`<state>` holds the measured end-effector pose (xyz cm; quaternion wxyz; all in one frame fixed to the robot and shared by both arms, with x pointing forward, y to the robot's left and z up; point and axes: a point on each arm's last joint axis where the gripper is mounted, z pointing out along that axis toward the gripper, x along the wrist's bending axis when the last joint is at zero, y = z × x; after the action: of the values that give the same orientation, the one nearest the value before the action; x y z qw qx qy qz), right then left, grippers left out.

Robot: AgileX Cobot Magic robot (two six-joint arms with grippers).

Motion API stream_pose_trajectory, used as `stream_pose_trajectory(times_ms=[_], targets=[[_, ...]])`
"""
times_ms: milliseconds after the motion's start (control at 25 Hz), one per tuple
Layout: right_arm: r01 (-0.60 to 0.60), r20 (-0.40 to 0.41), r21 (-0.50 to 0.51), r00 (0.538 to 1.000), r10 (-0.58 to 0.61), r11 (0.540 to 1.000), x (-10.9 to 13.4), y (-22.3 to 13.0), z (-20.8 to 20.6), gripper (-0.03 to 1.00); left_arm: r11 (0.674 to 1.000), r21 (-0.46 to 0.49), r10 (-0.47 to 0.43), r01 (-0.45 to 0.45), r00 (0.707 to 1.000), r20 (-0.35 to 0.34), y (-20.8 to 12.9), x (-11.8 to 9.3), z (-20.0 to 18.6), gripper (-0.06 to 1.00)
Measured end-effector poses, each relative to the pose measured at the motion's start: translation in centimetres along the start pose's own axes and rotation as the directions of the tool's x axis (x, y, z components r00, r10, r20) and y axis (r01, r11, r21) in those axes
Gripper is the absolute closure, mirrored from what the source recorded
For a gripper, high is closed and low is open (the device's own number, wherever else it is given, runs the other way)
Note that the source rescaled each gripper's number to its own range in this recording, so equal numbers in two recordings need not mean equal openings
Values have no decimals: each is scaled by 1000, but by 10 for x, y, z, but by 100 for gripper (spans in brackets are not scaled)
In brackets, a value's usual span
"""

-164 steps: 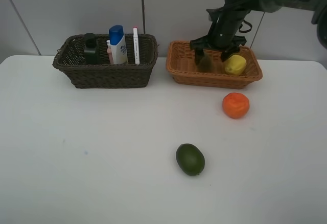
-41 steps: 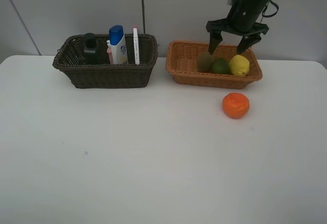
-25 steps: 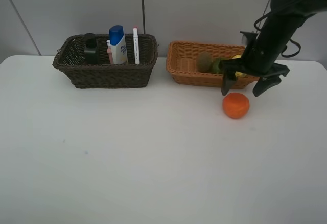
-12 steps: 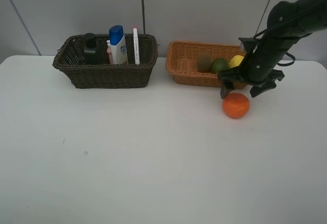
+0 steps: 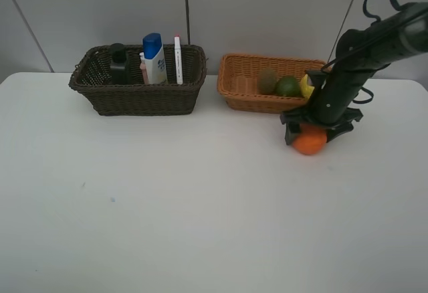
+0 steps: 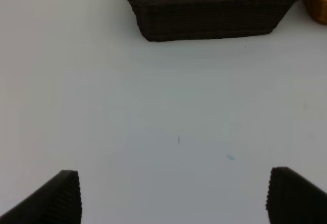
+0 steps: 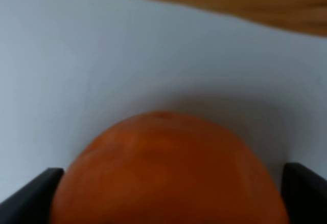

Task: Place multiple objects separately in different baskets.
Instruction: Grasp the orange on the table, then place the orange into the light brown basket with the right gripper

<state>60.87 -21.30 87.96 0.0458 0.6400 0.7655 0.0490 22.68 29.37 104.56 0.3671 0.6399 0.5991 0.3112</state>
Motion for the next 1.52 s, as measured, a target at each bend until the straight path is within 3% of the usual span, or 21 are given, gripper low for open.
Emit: stream_pose_trajectory(times_ms=[80, 160, 240, 520, 840, 1080, 1320, 1360, 1480, 1520], targets=[[4, 2, 8, 1000, -4, 1000, 0, -1, 3, 1, 1000, 0, 0, 0, 1000, 0, 0, 0, 0, 0], [6, 3, 18, 1000, -7, 1000, 0, -1, 4, 11, 1000, -1, 0, 0, 1000, 0, 0, 0, 0, 0], [6, 4, 35, 1000, -7, 999, 0, -3, 3, 46, 1000, -1, 0, 0, 1000, 0, 0, 0, 0, 0], [9, 6, 89, 1000, -9, 996, 0, 6, -13, 46, 1000, -1, 0, 0, 1000, 0, 0, 0, 0, 0], [-16, -64, -183, 998, 4, 983, 11, 55, -102, 46, 1000, -2, 0, 0, 1000, 0, 0, 0, 0, 0], [75, -102, -362, 988, -120, 929, 63, 101, -124, 46, 1000, -2, 0, 0, 1000, 0, 0, 0, 0, 0], [148, -112, -367, 973, -202, 918, 111, 121, -86, 46, 1000, -2, 0, 0, 1000, 0, 0, 0, 0, 0], [158, -109, -355, 972, -208, 921, 114, 121, -77, 44, 1000, -2, 0, 0, 1000, 0, 0, 0, 0, 0], [188, -80, -297, 972, -221, 936, 114, 120, -56, 12, 1000, -2, 0, 0, 1000, 0, 0, 0, 0, 0], [200, -67, -280, 972, -227, 939, 113, 118, -54, 6, 1000, -2, 0, 0, 1000, 0, 0, 0, 0, 0]])
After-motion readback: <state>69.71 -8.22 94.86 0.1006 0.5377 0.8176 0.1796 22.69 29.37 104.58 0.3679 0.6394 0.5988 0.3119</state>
